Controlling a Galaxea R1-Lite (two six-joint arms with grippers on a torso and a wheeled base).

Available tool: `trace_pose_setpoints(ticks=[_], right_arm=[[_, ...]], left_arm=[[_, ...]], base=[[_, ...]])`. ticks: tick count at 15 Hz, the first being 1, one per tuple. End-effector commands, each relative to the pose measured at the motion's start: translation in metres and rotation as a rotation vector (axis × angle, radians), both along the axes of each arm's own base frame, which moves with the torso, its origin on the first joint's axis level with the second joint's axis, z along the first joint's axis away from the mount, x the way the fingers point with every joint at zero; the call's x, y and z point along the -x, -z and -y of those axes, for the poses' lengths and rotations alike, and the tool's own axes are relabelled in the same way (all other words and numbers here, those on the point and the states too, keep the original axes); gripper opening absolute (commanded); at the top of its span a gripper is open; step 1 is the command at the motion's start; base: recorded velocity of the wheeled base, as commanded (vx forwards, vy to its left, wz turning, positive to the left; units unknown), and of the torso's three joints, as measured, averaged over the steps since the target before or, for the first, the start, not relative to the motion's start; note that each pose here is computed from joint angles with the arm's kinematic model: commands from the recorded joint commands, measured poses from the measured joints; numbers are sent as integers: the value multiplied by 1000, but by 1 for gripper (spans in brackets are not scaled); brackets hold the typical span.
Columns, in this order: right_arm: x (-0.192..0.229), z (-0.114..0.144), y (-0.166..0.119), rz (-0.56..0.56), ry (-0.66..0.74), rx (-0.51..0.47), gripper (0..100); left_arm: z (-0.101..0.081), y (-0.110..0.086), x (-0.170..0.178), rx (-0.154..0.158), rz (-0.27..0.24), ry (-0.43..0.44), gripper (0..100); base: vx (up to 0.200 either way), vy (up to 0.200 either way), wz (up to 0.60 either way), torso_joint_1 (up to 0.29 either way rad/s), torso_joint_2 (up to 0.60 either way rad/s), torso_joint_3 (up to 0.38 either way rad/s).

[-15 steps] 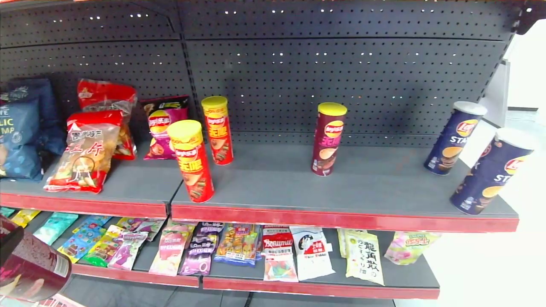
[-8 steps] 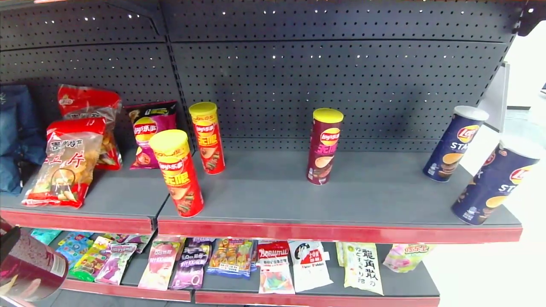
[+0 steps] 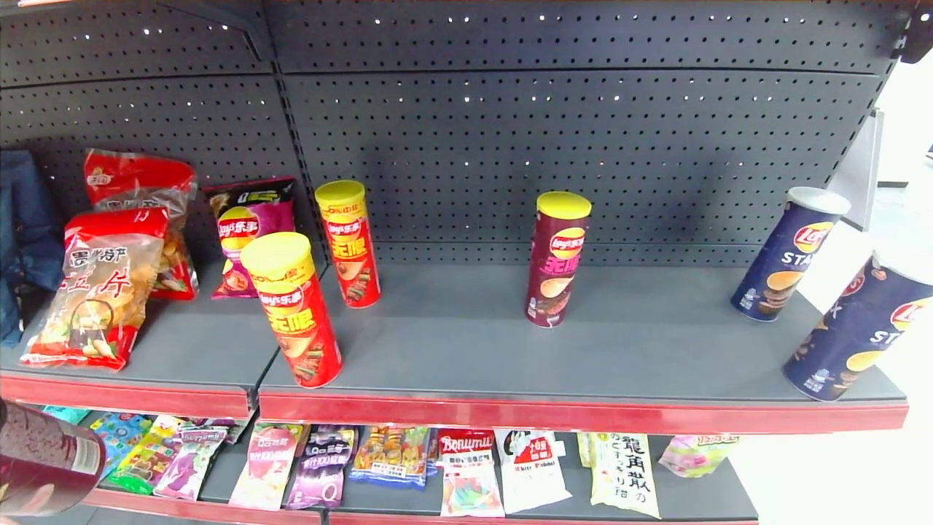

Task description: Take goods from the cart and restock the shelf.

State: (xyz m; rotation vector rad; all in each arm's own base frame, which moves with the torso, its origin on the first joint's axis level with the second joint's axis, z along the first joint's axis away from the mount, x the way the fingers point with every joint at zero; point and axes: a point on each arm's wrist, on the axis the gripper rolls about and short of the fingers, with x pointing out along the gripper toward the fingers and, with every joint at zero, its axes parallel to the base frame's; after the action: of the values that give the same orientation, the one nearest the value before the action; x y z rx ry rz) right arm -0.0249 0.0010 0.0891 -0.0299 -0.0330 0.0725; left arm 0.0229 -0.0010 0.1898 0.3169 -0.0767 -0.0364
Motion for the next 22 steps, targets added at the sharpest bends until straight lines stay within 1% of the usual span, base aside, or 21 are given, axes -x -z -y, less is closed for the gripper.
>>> trace_pose_setpoints(ticks=[1, 2, 3, 4, 5, 6, 7, 8, 9, 10, 11, 14, 15, 18, 21, 22], right_arm=[[-38, -2, -108, -72, -83, -26, 100], [-45, -3, -119, -75, -122, 11, 100], [-56, -7, -122, -94, -255, 127, 100], [-71, -11, -122, -145, -327, 166, 100], [-87, -18, -124, -196, -405, 178, 100], [-97, -23, -126, -218, -450, 185, 100], [-129, -43, -126, -267, -550, 205, 100], [-158, -57, -126, -247, -570, 203, 100], [-189, -70, -120, -235, -569, 190, 100], [-216, -80, -111, -242, -540, 193, 100], [-233, -86, -104, -277, -502, 202, 100], [-267, -101, -100, -310, -506, 194, 100], [-286, -117, -94, -330, -527, 183, 100], [-320, -141, -89, -340, -537, 144, 100], [-347, -150, -79, -349, -478, 149, 100], [-352, -153, -79, -347, -466, 134, 100]], left_arm=[[4, 5, 17, -8, 55, 2, 0], [5, 8, 21, -5, 47, 9, 0], [8, 15, 31, -5, 31, 45, 0], [10, 21, 38, -5, 28, 73, 0], [12, 27, 43, -4, 14, 88, 0], [12, 29, 44, -2, 5, 88, 0], [12, 32, 46, 4, -17, 85, 0], [12, 32, 45, 6, -21, 79, 0], [12, 33, 44, 10, -29, 74, 0], [12, 36, 44, 28, -42, 77, 0], [12, 36, 43, 39, -47, 75, 0], [12, 39, 44, 42, -47, 76, 0], [12, 40, 44, 42, -49, 76, 0], [11, 42, 43, 47, -57, 74, 0], [11, 42, 43, 46, -58, 72, 0], [11, 43, 43, 48, -61, 72, 0]], base=[[0, 0, 0, 0, 0, 0], [0, 0, 0, 0, 0, 0], [0, 0, 0, 0, 0, 0], [0, 0, 0, 0, 0, 0], [0, 0, 0, 0, 0, 0], [0, 0, 0, 0, 0, 0], [0, 0, 0, 0, 0, 0], [0, 0, 0, 0, 0, 0], [0, 0, 0, 0, 0, 0], [0, 0, 0, 0, 0, 0], [0, 0, 0, 0, 0, 0], [0, 0, 0, 0, 0, 0], [0, 0, 0, 0, 0, 0], [0, 0, 0, 0, 0, 0], [0, 0, 0, 0, 0, 0], [0, 0, 0, 0, 0, 0]])
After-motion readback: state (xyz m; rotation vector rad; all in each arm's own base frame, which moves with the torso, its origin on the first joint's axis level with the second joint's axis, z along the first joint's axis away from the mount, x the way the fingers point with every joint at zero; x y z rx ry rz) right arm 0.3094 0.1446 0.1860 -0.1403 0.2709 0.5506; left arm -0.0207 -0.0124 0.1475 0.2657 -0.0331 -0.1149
